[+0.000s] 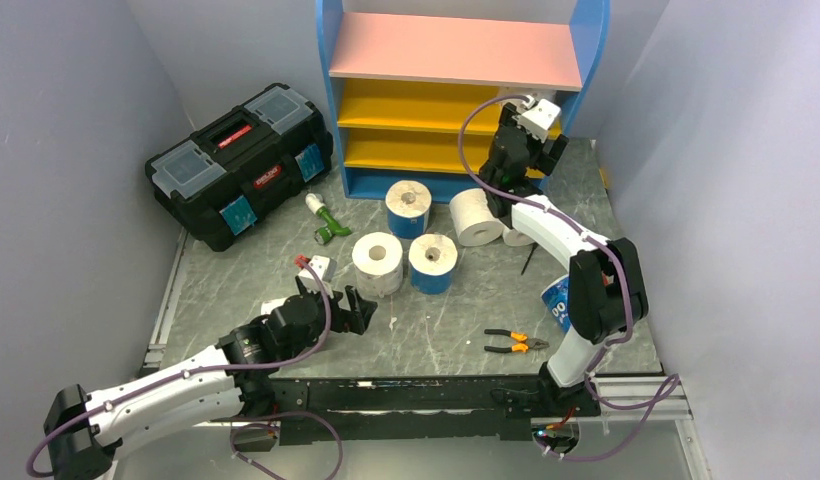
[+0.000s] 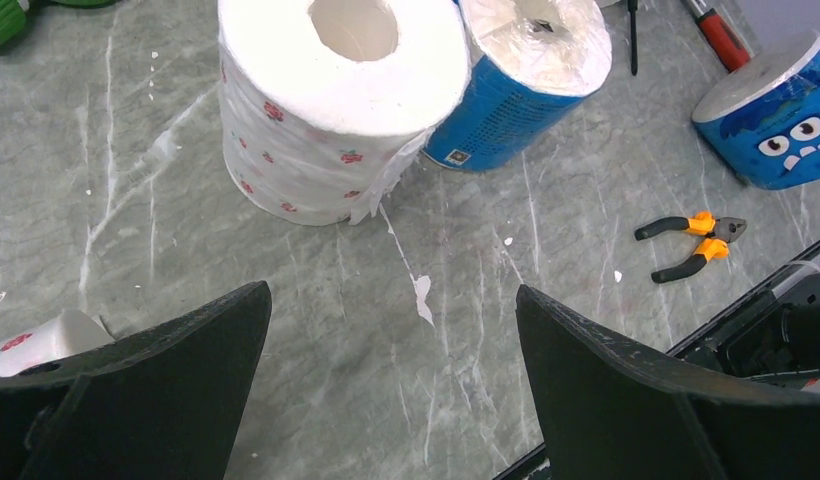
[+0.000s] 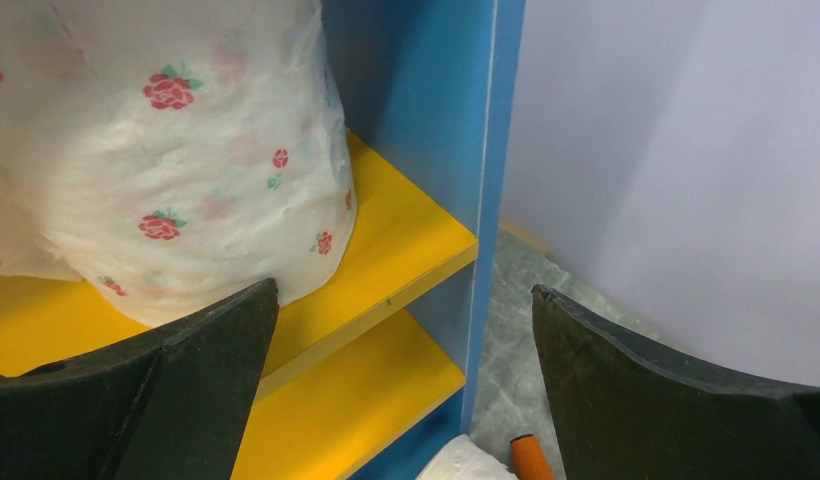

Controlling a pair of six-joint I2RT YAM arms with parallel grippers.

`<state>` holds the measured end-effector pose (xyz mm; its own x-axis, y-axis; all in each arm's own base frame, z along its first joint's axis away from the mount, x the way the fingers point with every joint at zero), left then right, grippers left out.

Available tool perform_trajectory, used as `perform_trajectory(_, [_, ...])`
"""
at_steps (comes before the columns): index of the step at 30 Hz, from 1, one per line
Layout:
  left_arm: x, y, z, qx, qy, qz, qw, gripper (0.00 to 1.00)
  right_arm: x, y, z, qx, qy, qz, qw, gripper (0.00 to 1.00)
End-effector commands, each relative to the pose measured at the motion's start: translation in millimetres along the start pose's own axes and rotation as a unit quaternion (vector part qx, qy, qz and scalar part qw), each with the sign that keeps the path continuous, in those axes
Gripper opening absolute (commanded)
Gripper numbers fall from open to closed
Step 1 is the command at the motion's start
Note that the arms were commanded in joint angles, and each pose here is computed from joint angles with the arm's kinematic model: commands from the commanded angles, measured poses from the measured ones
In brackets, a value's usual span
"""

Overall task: Place and organize the paper towels onto the shelf
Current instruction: Place the paper towel on the shelf.

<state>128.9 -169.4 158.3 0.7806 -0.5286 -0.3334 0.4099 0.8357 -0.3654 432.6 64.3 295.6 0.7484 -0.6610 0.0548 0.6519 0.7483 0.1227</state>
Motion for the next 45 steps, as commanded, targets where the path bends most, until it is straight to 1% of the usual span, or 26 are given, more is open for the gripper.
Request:
perform_trajectory(1, [-2, -5, 7, -0.01, -0.02, -0.016, 1.0, 0.99, -1, -15, 25, 0.03, -0.014, -0.023, 0.999, 1.0])
perform_trajectory(5, [-4, -4, 6, -0.015, -0.021, -0.017, 1.0, 0.99, -1, -19, 27, 0.028, -0.013, -0.027, 0.999, 1.0])
perform_trajectory(9, [-6, -3, 6, -0.02, -0.024, -0.021, 0.999, 0.99, -8, -20, 32, 0.051, -0.009, -0.014, 0.999, 1.0])
perform_trajectory(13, [-6, -4, 5, -0.023, -0.024, -0.026, 0.999, 0.99, -30, -12, 39, 0.041, -0.009, 0.028, 0.999, 1.0])
perform_trajectory(17, [-6, -5, 4, -0.027, -0.021, -0.03, 0.999, 0.99, -62, -4, 41, 0.032, 0.004, 0.072, 0.997, 1.0])
perform_trajectory(20, [-7, -6, 3, -0.031, -0.019, -0.034, 0.999, 0.99, -82, 6, 39, 0.032, 0.011, 0.134, 0.99, 0.99])
perform_trajectory(21, [-6, -6, 2, -0.031, -0.017, -0.036, 0.999, 1.0, -86, 10, 37, 0.031, 0.016, 0.153, 0.988, 0.98])
perform_trajectory(24, [-7, -7, 1, -0.037, -0.016, -0.042, 0.998, 0.99, -92, 22, 30, 0.03, 0.035, 0.191, 0.981, 0.9])
perform_trajectory(26, [-7, -8, 0, -0.041, -0.014, -0.044, 0.998, 0.99, -97, 27, 25, 0.032, 0.036, 0.209, 0.977, 0.87])
perform_trajectory(29, [-7, -8, 1, -0.045, -0.015, -0.044, 0.998, 0.99, -96, 35, 21, 0.044, 0.024, 0.225, 0.973, 0.87])
perform_trajectory(33, [-9, -8, 1, -0.052, -0.015, -0.048, 0.997, 0.99, -85, 50, 13, 0.031, 0.017, 0.231, 0.972, 0.86])
perform_trajectory(37, [-13, -5, 2, -0.055, -0.019, -0.043, 0.997, 0.99, -99, 46, 15, 0.049, 0.022, 0.275, 0.96, 0.85])
perform_trajectory(39, [-15, -3, 3, -0.054, -0.026, -0.038, 0.997, 0.99, -111, 38, 19, 0.07, 0.031, 0.29, 0.954, 0.86])
perform_trajectory(42, [-20, 0, 8, -0.049, -0.034, -0.03, 0.998, 0.99, -129, 20, 25, 0.107, 0.074, 0.311, 0.941, 0.87])
perform_trajectory(45, [-23, 4, 10, -0.042, -0.037, -0.018, 0.998, 0.99, -146, 3, 23, 0.131, 0.136, 0.332, 0.924, 0.88])
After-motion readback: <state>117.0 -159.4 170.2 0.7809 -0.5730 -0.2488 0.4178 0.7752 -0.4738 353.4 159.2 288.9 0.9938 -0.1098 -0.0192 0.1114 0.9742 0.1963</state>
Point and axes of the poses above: each gripper's point midway between its finger pads, its own x axis out along the fingers, its own y axis along the line the jaws close on, z = x × y, the point moved 7 cm from there along -x, back along the fingers, and after that the axes turned 2 degrees about x, right-handed, at the moved point
